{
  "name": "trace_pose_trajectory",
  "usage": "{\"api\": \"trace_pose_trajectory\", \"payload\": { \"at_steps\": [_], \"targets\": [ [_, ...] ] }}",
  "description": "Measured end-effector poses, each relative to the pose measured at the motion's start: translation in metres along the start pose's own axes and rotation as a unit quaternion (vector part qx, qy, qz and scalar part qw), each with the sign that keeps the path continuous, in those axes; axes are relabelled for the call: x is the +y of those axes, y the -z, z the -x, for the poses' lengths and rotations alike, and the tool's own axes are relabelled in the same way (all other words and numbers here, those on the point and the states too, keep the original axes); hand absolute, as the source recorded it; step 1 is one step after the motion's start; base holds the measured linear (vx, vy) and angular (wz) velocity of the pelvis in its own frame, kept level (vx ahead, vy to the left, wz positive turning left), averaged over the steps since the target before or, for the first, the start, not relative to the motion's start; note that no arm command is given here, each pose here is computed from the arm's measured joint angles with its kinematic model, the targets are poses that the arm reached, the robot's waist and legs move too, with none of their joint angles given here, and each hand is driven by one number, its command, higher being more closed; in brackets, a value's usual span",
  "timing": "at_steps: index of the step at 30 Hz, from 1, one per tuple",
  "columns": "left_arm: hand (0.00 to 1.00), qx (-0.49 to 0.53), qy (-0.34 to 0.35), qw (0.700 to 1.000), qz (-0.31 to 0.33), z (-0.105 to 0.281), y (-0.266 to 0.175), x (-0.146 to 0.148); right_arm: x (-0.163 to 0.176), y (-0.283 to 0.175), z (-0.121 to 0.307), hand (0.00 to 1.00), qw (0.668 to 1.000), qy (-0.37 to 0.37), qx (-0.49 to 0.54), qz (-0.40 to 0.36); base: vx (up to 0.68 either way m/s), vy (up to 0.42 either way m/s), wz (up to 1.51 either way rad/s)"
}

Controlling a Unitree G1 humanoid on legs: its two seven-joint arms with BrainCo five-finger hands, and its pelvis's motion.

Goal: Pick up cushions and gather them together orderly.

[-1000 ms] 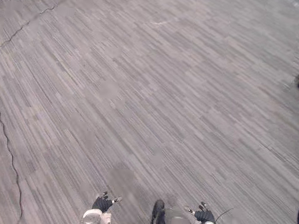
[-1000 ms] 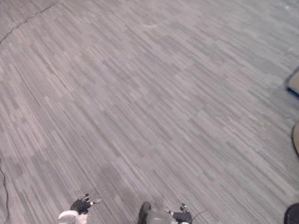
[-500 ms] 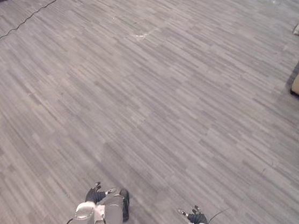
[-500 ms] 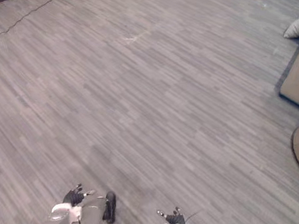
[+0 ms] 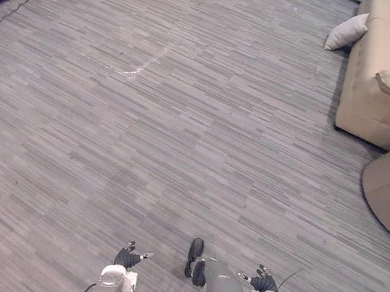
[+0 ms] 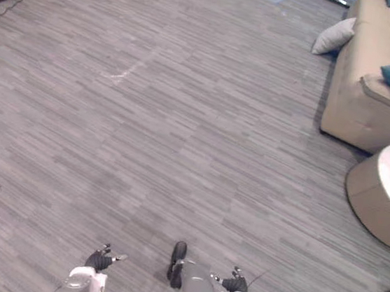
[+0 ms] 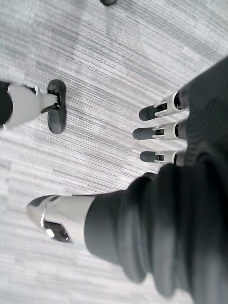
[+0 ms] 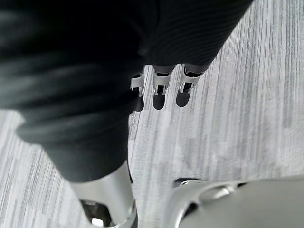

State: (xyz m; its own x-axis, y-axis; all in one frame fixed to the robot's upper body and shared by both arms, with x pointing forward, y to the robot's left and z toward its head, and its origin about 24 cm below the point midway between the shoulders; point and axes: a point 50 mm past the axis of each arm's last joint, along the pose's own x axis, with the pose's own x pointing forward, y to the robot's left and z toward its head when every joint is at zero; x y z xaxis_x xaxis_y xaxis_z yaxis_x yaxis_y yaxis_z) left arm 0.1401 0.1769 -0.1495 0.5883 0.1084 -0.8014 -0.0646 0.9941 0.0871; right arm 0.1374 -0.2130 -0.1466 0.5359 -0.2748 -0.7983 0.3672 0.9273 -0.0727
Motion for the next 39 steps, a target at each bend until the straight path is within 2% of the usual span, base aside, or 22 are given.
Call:
{"api": "trace_pose_trajectory", "payload": {
  "at_steps": [6, 13, 20, 28, 34, 37, 39],
  "targets": [
    [0.0, -0.028, -0.021, 0.999, 0.036, 0.004, -0.004, 0.006, 0.016, 0.006, 0.004, 0.0, 1.0, -0.025, 0.003, 0.008, 0.54, -0.04, -0.38],
    [0.0, -0.027, -0.021, 0.998, 0.046, 0.006, 0.0, 0.005, 0.004, 0.001, 0.001, 0.0, 0.999, -0.013, 0.001, 0.034, 0.49, 0.206, -0.77],
    [0.0, -0.002, -0.025, 1.0, 0.006, 0.005, 0.009, 0.017, 0.014, 0.024, 0.007, 0.0, 0.997, -0.027, 0.034, 0.057, 0.63, 0.278, -0.26],
    [0.0, 0.007, -0.014, 1.0, -0.021, 0.003, 0.007, 0.015, 0.019, -0.007, 0.0, 0.0, 0.995, -0.049, -0.023, 0.086, 0.51, 0.033, -0.23],
    [0.0, 0.021, 0.006, 0.999, -0.024, 0.003, 0.013, -0.002, -0.002, -0.001, 0.0, 0.0, 0.999, -0.008, -0.003, 0.043, 0.6, -0.133, 0.0],
    [0.0, 0.004, 0.0, 1.0, 0.019, 0.004, 0.008, -0.008, -0.007, 0.006, 0.002, 0.0, 0.999, -0.001, 0.007, 0.045, 0.54, -0.118, 0.09],
    [0.0, -0.012, -0.005, 1.0, 0.019, 0.004, 0.002, -0.005, 0.0, 0.009, 0.003, 0.0, 0.999, -0.009, 0.012, 0.044, 0.63, -0.028, -0.14]
  ]
}}
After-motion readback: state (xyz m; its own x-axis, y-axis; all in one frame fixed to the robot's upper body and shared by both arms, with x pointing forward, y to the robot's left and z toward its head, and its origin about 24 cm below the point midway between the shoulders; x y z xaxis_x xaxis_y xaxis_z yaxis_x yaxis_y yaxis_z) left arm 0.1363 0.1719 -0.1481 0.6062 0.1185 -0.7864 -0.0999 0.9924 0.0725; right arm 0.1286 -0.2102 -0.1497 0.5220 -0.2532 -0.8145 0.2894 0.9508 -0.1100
